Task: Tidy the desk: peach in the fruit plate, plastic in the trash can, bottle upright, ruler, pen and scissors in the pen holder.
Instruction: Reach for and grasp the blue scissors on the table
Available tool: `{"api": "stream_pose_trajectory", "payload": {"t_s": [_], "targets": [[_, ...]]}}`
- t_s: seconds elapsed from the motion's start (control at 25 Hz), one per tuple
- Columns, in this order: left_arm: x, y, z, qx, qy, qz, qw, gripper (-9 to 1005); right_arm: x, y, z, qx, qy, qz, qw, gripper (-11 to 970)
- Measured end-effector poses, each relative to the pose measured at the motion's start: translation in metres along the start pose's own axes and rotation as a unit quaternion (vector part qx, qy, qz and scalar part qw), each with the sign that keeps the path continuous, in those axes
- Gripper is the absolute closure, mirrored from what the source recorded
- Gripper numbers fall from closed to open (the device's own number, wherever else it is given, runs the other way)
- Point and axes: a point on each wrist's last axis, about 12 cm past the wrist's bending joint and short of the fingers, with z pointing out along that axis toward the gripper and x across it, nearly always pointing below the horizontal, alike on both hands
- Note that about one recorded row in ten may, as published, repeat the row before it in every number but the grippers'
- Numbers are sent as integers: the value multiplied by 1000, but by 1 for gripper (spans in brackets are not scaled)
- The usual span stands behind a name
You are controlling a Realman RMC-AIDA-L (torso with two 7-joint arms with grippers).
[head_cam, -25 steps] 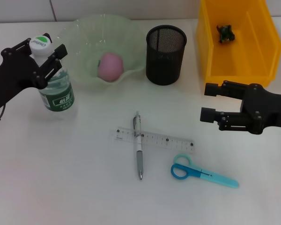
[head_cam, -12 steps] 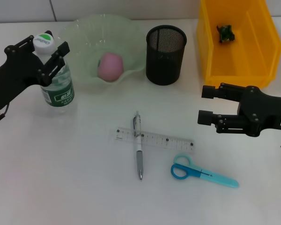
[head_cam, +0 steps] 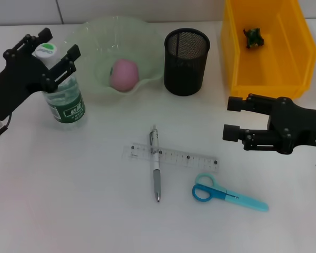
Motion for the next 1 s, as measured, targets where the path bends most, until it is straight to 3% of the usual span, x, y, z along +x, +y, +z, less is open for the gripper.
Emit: {"api": "stream_pose_trajectory", "payload": {"t_s": [0.28, 0.32, 0.36, 0.44, 0.48, 0.52, 0.6, 0.64, 0.72, 0.8, 0.84, 0.88, 1.0], "targets": [[-12, 2, -16, -8, -55, -7, 998, 330, 0, -1, -2, 4, 2, -1, 1000, 120], [-21, 0, -32, -8, -103, -15, 995, 311, -1, -1, -3, 8, -1, -2, 1000, 120], [-24, -3, -39, 3, -122, -17, 992, 181, -2, -2, -5, 12, -4, -2, 1000, 120], [-28, -9, -46, 32, -137, -17, 990, 181, -8, -4, -13, 27, -18, -4, 999, 119], [-31, -16, -50, 71, -140, -11, 988, 181, -8, -4, -13, 27, -18, -4, 999, 119], [-31, -30, -54, 151, -129, -5, 980, 181, -12, -5, -15, 31, -21, -4, 999, 119], [-27, -44, -54, 234, -93, -10, 968, 181, -24, -7, -21, 39, -8, -1, 999, 119], [-27, -44, -54, 234, -93, -10, 968, 181, -32, -9, -24, 43, 6, 2, 999, 119], [-17, -57, -51, 290, -38, -38, 956, 181, -50, -10, -26, 50, 54, 11, 997, 119], [-11, -61, -50, 298, -17, -49, 953, 181, -73, -7, -26, 60, 126, 11, 990, 119], [-11, -61, -50, 298, -17, -49, 953, 181, -90, 0, -21, 64, 211, 11, 975, 119], [-11, -61, -50, 298, -17, -49, 953, 181, -90, 0, -21, 64, 211, 11, 975, 120], [-5, -65, -48, 301, 5, -58, 952, 182, -114, 14, -4, 59, 354, 2, 933, 120]]}}
